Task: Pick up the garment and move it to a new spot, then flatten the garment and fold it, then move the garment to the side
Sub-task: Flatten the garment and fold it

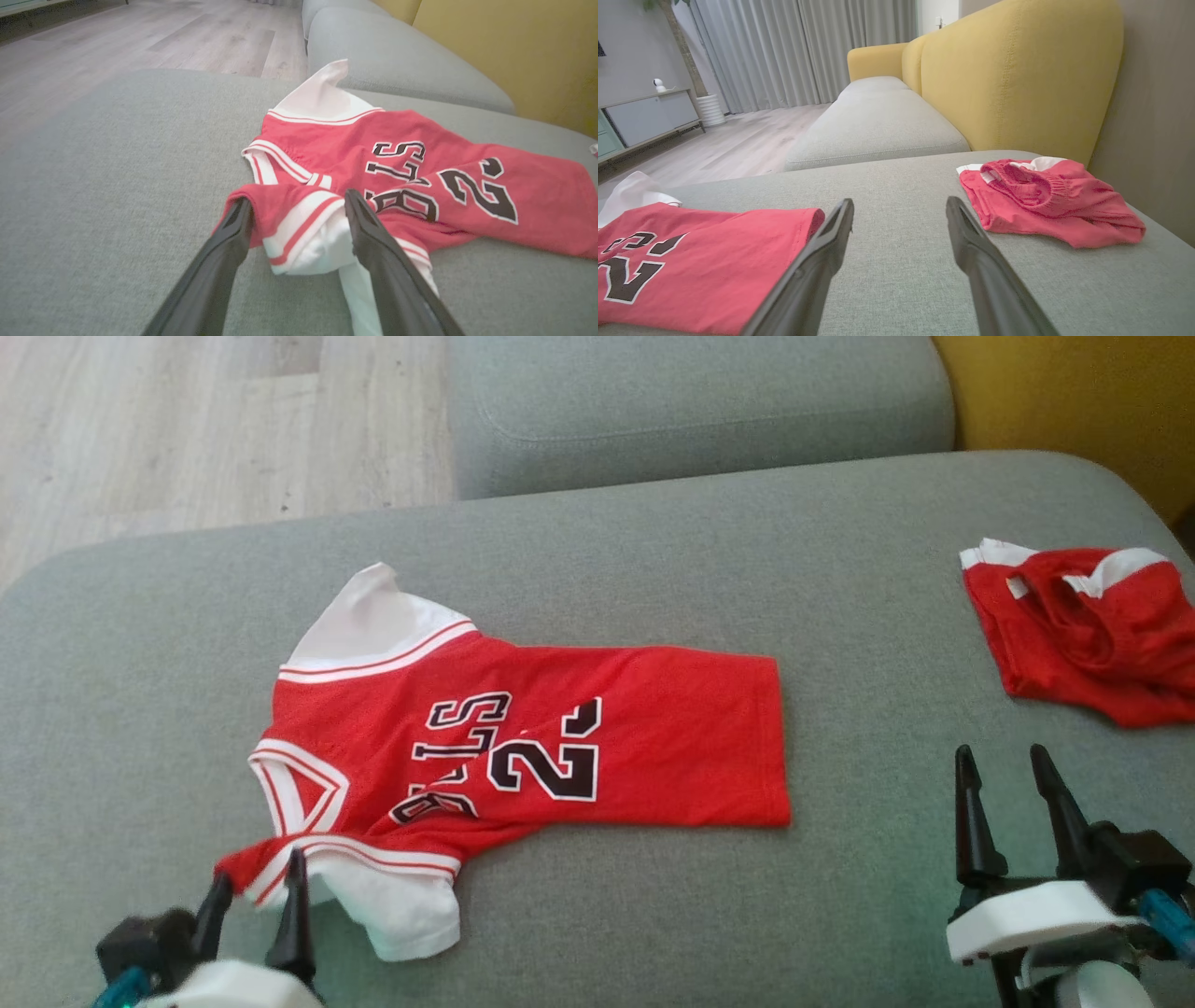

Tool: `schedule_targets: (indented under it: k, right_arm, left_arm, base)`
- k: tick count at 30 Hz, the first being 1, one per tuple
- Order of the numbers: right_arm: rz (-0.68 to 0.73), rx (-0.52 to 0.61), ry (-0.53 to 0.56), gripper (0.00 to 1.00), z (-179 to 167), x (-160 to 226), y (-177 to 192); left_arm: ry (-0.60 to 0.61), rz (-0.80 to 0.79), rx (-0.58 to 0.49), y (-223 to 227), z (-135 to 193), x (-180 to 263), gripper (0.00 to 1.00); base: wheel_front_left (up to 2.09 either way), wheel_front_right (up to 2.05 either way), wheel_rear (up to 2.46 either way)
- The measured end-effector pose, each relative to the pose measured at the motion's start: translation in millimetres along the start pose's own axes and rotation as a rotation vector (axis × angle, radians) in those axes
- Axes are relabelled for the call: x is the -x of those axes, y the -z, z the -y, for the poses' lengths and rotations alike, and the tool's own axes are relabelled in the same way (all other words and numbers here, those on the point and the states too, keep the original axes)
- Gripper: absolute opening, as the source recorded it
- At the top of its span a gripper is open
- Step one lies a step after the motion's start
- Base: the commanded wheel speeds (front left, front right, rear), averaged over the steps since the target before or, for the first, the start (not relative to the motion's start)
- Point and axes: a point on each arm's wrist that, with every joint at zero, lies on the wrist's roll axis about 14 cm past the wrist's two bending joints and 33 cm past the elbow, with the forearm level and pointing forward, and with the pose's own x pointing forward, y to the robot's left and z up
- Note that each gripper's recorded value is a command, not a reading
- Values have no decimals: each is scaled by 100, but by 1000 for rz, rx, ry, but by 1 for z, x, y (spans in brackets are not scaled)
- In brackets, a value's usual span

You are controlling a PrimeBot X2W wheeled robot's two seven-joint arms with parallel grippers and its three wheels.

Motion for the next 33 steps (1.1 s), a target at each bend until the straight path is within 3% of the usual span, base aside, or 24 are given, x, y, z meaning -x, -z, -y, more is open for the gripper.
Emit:
schedule_targets:
  k: [16,21,27,33]
  right_arm:
    - [10,16,-60,100,-19,-10,-8]
    - [-59,62,-97,100,-30,-21,4]
    - [-104,103,-163,100,-56,-62,0]
    - [-261,140,-219,100,-80,-91,35]
  left_arm:
    - [-40,207,-40,-57,-6,12,100]
    - [-22,232,27,-52,11,16,100]
    - [-8,213,88,-34,29,17,100]
    - [-30,226,105,-36,27,10,100]
  base:
    - [0,0,0]
    - [0,0,0]
    - [0,0,0]
    - [0,0,0]
